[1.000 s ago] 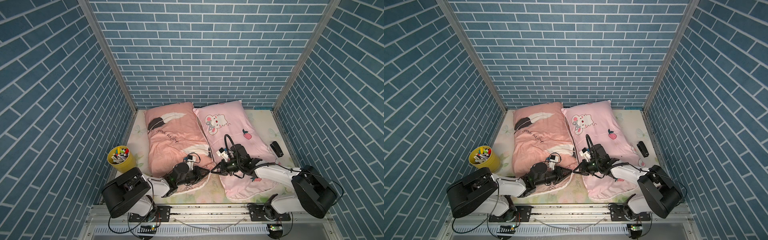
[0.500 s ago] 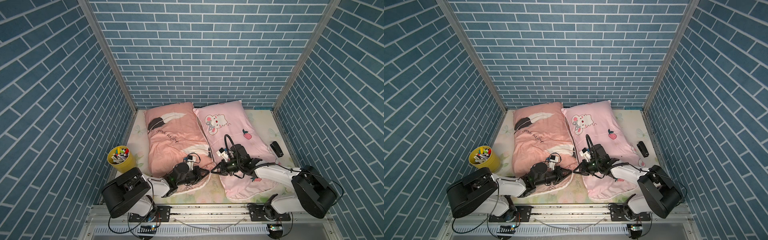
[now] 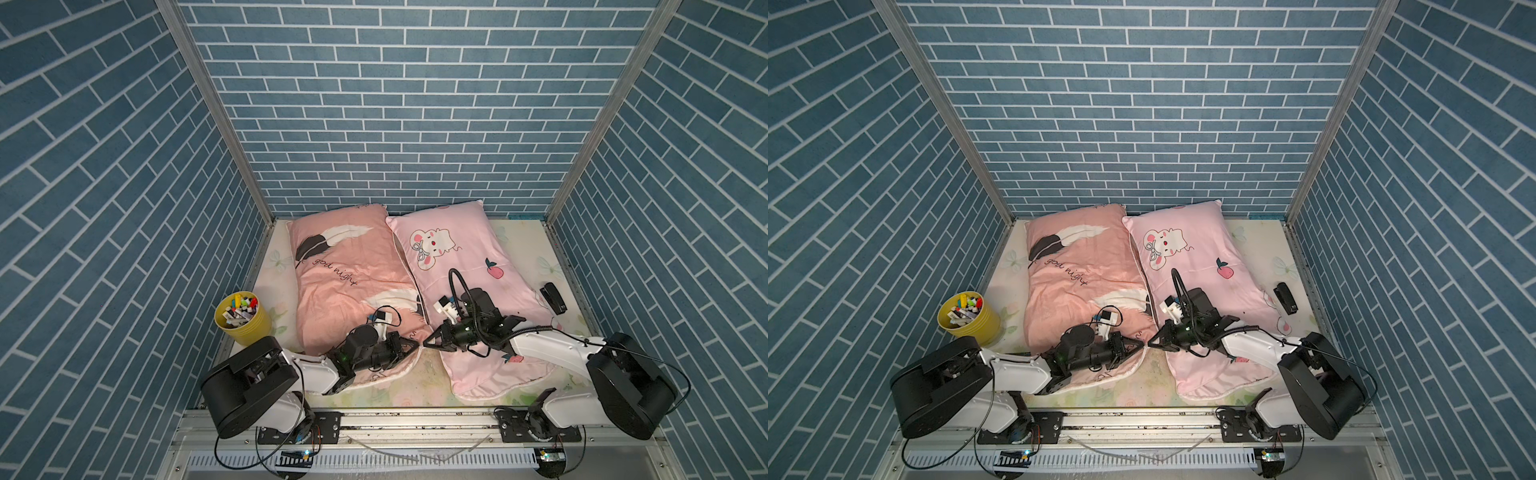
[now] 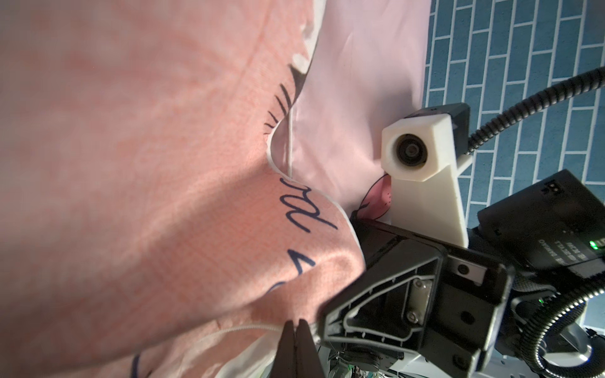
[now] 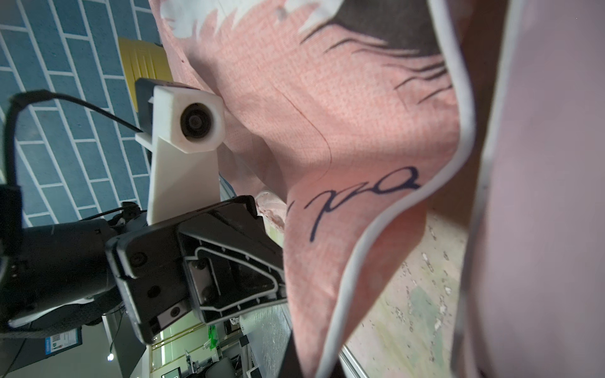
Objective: Zip up pillowcases
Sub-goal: Zip the zipper on the pillowcase.
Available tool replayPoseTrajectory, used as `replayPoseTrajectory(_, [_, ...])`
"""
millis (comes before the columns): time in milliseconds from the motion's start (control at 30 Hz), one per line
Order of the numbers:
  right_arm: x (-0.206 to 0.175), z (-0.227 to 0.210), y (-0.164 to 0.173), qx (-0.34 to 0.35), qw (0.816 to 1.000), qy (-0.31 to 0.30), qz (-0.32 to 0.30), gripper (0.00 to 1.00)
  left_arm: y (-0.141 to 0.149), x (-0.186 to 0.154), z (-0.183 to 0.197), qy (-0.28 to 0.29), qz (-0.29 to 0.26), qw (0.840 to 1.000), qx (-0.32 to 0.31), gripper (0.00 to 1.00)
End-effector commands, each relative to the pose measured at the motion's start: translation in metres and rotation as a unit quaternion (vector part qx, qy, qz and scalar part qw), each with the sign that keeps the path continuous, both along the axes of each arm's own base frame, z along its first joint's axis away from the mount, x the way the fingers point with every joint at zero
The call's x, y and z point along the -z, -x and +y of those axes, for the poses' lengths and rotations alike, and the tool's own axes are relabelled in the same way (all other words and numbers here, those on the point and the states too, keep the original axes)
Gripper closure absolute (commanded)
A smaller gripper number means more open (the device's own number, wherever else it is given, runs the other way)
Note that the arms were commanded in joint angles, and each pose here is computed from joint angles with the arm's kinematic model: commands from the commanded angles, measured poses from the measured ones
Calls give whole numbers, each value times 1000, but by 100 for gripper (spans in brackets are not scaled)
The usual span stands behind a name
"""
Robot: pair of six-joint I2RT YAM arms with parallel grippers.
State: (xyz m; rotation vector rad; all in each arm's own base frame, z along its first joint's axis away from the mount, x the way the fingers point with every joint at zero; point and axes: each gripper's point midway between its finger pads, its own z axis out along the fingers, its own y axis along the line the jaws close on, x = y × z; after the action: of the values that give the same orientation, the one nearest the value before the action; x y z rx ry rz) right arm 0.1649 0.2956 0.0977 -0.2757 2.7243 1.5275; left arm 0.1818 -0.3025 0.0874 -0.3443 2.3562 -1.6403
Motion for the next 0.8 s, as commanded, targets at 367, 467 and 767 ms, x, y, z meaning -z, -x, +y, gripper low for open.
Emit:
replayPoseTrajectory(367, [-32,-5,-27,0,994,41,-98,100,16,8,43,-139,-2,990,-4,100])
replayPoseTrajectory(467, [-35,-7,-33,3,992,53,-115,100,20,7,55,-168,-5,986,-5,100])
replayPoseTrajectory(767, [-44,-8,-45,-5,985,86,-146,100,28,11,77,-222,-9,975,0,100])
